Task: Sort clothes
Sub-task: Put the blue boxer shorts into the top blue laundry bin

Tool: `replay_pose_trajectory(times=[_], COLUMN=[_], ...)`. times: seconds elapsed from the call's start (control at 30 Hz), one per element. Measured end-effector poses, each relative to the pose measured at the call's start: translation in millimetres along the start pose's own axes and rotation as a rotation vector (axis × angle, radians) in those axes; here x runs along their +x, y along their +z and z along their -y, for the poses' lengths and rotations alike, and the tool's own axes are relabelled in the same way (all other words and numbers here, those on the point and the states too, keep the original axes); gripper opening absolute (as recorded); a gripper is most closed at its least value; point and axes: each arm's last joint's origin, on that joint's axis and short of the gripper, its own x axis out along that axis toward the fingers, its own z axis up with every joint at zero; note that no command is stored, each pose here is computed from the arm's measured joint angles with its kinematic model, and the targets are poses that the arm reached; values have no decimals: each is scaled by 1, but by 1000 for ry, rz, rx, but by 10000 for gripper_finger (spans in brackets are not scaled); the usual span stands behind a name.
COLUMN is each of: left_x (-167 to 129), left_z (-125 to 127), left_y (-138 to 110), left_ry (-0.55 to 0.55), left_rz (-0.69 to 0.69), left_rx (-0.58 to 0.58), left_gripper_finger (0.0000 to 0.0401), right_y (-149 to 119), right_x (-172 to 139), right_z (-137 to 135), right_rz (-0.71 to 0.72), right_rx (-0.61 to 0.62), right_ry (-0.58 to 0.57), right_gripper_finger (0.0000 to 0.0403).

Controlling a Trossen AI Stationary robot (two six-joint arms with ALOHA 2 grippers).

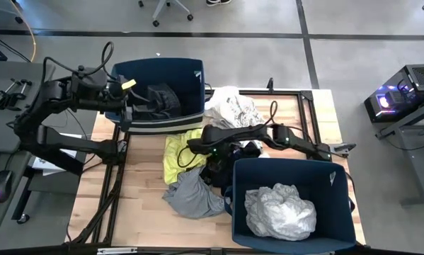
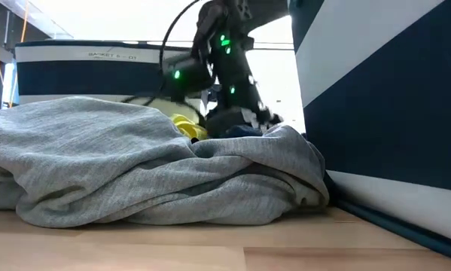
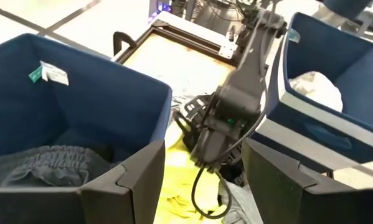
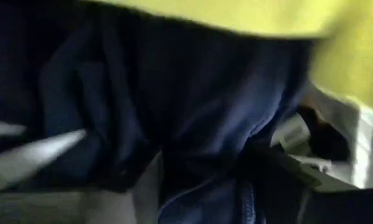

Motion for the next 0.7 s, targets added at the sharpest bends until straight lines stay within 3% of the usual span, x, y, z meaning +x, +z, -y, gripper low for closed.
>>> replay_pose_trajectory(times=[0.13, 0.23, 0.37, 0.53, 0.7], left_x=[0, 0, -1, -4, -5], left_z=[2, 4, 9, 20, 33], left_y=[0, 3, 12, 27, 44], left_ry=[-12, -27, -76, -200, -264], left_rz=[4, 32, 132, 292, 477], left_rx=[33, 42, 71, 184, 292], left_gripper_finger=[200, 200, 200, 200, 200], right_y=[2, -9, -47, -105, -169], right_x=[2, -18, -83, -158, -226], right_z=[-2, -2, 11, 42, 79], right_rz=[3, 43, 212, 465, 814], right_rx=[-28, -42, -10, 120, 167], right_ry=[18, 37, 90, 170, 321], right_gripper_finger=[88, 16, 24, 5, 9])
